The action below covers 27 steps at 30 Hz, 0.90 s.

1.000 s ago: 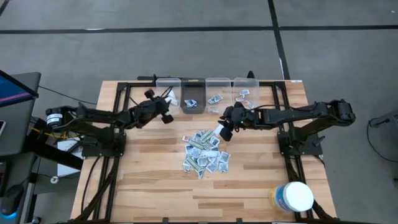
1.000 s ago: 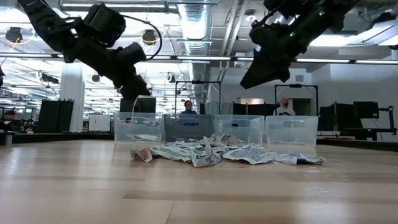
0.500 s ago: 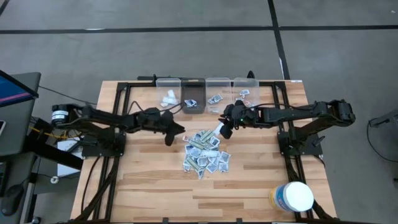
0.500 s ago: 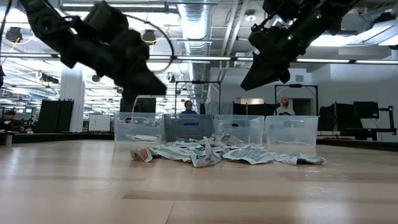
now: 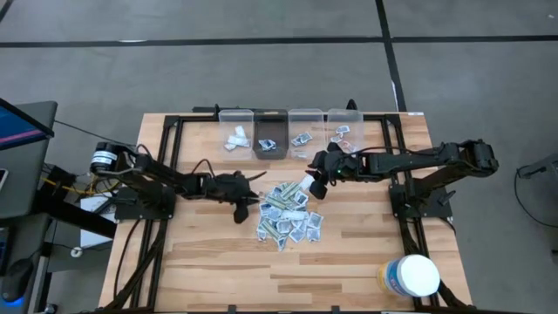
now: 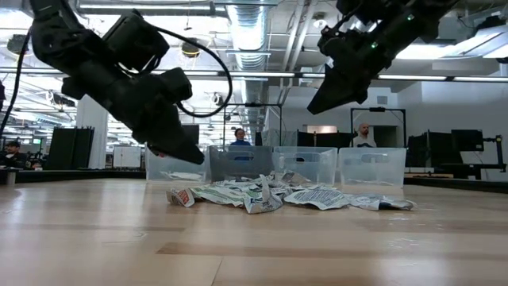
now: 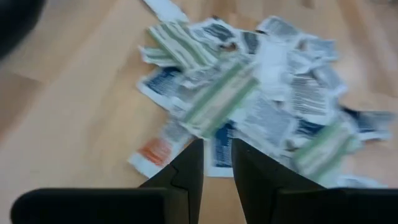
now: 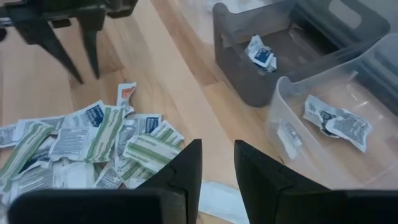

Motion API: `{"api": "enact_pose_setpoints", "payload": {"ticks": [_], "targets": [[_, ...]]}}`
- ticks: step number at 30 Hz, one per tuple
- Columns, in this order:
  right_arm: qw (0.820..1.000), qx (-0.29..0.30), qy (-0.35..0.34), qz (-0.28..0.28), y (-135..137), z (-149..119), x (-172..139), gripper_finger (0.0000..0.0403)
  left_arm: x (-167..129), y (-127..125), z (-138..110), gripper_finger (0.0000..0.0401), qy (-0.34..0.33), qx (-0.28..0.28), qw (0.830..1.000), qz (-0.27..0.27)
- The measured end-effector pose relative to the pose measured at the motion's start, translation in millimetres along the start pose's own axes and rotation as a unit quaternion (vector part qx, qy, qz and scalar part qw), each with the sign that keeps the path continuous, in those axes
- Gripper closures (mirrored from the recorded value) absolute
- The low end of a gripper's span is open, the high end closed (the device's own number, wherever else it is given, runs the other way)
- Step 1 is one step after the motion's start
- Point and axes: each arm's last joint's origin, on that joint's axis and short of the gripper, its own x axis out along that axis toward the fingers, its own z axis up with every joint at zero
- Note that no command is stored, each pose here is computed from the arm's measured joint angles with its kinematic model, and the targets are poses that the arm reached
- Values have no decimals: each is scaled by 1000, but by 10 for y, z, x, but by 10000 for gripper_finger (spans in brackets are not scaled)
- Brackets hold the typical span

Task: Pick & Place First Aid Supplies
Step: Put the ointment pack into the right transparent bin

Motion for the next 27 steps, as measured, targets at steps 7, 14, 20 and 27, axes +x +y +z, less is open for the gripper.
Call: {"api": "enact_pose_setpoints", "payload": {"ticks": [7,14,20,27], "targets": [[999,-33,0,8,56,-13,-15,315,-6,-12,0,318,-10,83,995,60],[999,-34,0,11,70,-15,-20,315,-6,1,3,318,-10,110,991,71],[999,-34,-1,11,70,-15,-20,315,-4,53,16,318,-9,131,988,84],[999,-34,0,11,70,-15,-19,315,1,128,31,318,-10,109,991,81]]}}
